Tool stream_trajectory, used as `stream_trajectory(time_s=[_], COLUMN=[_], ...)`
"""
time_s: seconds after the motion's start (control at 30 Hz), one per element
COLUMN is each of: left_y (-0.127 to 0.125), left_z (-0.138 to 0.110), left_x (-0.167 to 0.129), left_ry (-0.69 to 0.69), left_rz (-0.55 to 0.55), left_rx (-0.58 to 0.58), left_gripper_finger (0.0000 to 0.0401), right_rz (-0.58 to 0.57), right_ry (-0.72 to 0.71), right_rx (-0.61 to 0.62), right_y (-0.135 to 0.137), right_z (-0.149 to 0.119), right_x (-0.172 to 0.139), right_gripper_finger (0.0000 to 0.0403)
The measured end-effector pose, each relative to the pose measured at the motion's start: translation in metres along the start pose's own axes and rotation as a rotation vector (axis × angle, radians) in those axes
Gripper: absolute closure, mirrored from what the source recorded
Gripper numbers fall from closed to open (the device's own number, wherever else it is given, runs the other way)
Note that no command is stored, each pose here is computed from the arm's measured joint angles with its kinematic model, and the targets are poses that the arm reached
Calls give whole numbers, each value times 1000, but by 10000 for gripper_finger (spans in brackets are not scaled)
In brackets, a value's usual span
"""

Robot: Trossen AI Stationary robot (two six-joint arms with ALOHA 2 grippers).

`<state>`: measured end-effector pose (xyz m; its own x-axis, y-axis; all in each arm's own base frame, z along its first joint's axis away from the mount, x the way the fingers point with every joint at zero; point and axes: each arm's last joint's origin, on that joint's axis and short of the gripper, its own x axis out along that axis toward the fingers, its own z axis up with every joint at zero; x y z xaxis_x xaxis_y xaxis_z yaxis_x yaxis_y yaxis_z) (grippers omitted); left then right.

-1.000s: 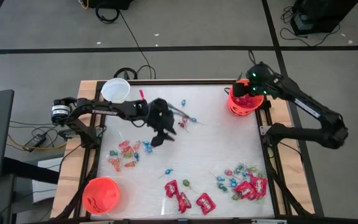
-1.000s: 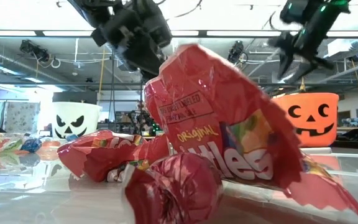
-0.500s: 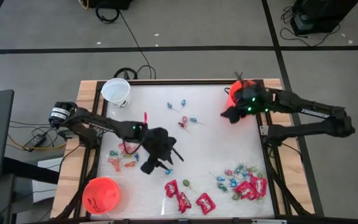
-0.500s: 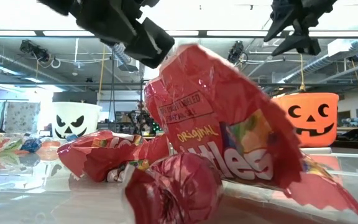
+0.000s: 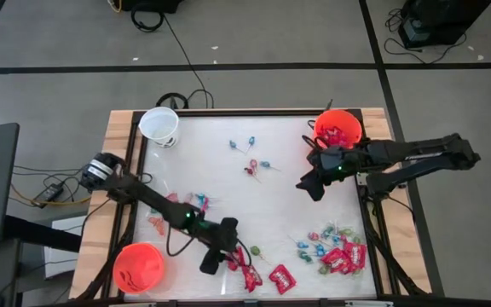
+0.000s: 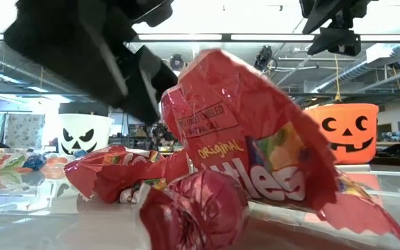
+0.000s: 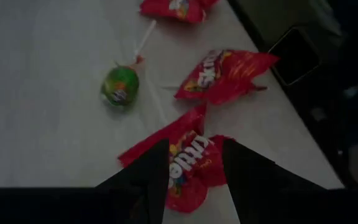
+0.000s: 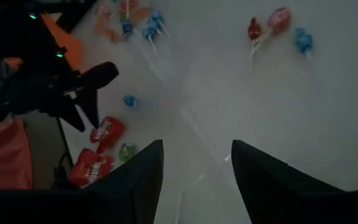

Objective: Sort candy by brand, put in halloween buckets
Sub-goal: Put the red candy into the top orange bucket

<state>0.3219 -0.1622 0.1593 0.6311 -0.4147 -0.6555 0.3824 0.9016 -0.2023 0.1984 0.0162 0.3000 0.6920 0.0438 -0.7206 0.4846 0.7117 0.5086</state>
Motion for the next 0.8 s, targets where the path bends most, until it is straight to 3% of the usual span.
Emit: stream_trajectory(time_s=[0.2,0.33,0.43,0.6,0.8], left_y=[-7,-6,-4,-3,2], left_z=[-17,-24,-28,-26,-12], left_x=[28,38,41,37,17], left_ry=[14,28,46,38,-20], left_rz=[0,48,68,98,199], left_rx=[19,-53,-109,-143,-166], left_gripper_finger=[249,258,293,388,397], right_rz=[8,14,14,22,13], right_ry=[22,30,34,46,48], right_rx=[-10,-16,-17,-21,-26], right_y=[9,14,17,21,25], right_z=[-10,-17,-21,-27,-32], right_x=[2,1,1,0,2], right_gripper_finger=[203,203,203,203,203])
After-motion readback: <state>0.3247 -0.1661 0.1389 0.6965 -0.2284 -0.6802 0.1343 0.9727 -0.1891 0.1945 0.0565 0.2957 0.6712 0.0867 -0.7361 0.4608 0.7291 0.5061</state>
